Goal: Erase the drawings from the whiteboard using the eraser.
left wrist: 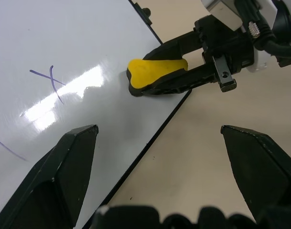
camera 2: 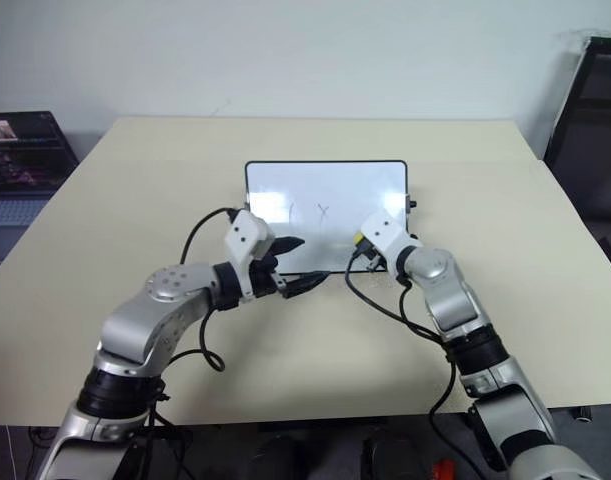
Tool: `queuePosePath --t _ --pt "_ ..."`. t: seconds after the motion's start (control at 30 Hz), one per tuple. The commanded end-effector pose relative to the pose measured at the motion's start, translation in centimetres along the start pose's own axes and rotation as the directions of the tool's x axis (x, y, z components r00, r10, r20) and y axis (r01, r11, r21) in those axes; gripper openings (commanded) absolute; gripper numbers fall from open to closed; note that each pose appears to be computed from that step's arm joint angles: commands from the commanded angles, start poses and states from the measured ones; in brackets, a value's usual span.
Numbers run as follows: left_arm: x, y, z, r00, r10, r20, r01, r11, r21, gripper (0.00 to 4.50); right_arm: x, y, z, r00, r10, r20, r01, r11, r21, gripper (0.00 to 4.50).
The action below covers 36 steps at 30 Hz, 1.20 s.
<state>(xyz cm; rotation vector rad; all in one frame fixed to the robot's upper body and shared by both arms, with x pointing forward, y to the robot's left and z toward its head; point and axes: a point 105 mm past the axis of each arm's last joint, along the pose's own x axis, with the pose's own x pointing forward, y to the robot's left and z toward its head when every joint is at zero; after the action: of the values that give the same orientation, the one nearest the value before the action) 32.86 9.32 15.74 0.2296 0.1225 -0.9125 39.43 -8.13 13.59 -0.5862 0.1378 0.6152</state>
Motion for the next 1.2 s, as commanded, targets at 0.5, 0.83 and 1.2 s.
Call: queuePosePath --t 0.5,0.83,1.2 --pt "-1.8 3.2 1.5 0.963 0.260 0.069 -0.260 0.966 -0.010 4.50 -5.2 -0.7 3.9 0.950 -0.121 0.288 0.063 0.977 0.203 1.20" --pt "-3.0 5.0 0.2 0.923 0.384 0.017 -0.382 0.922 -0.053 4.50 -6.4 2.3 4.0 0.947 -0.065 0.314 0.030 0.993 0.116 1.20" --pt "-3.0 5.4 -0.4 0.917 0.397 -0.044 -0.399 0.916 -0.039 4.50 -2.5 2.3 7.3 0.925 0.033 0.378 -0.021 0.999 -0.036 1.20"
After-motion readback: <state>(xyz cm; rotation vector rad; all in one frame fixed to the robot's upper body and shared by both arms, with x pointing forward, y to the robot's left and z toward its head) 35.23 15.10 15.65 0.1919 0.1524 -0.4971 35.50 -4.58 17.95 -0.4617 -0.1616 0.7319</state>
